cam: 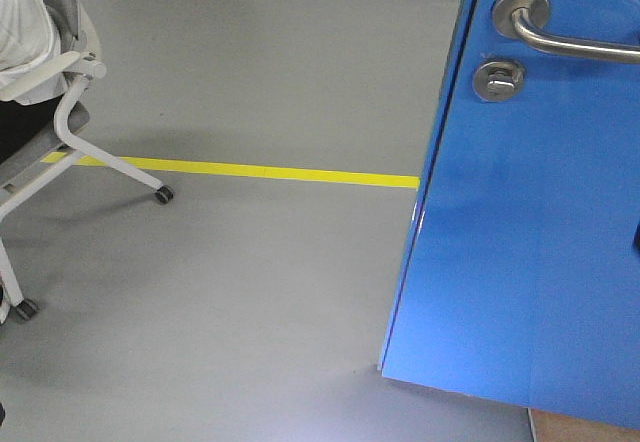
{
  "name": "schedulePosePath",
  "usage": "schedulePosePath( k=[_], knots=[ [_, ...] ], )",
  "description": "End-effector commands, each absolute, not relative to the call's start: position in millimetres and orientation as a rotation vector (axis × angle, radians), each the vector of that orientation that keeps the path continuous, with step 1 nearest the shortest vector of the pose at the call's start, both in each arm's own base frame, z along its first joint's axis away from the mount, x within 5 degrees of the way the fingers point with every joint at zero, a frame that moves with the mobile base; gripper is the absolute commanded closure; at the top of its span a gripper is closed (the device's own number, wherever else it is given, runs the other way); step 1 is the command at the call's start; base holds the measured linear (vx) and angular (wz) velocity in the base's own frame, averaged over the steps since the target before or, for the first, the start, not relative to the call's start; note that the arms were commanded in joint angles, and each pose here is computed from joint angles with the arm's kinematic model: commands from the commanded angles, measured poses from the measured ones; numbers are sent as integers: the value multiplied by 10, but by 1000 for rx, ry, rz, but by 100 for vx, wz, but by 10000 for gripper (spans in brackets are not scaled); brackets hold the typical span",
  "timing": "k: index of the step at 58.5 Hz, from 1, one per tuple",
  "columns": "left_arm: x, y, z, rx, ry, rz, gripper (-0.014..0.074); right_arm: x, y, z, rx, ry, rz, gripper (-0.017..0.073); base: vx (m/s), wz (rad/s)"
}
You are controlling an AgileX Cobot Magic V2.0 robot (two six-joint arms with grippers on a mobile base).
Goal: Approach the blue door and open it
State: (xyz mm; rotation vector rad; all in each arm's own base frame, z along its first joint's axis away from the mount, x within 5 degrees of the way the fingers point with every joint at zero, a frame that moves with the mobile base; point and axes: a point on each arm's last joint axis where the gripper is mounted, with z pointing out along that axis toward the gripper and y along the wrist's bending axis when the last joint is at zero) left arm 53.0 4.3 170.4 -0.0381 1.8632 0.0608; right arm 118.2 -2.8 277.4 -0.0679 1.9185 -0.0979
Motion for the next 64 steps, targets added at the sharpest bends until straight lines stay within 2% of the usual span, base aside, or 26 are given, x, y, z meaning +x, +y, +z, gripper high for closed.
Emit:
schedulePosePath(
  k=[1,11,25,64],
  knots=[
    [530,38,1890,-34,1735,55,523,1097,-41,2751,-63,1731,-111,564,0,0],
    [530,38,1890,-34,1735,55,523,863,-103,2413,53,1643,-132,564,0,0],
    [530,38,1890,-34,1735,55,523,641,-79,1950,81,1593,-114,564,0,0],
    [530,38,1891,-34,1734,55,523,563,-74,1967,117,1546,-85,564,0,0]
  ],
)
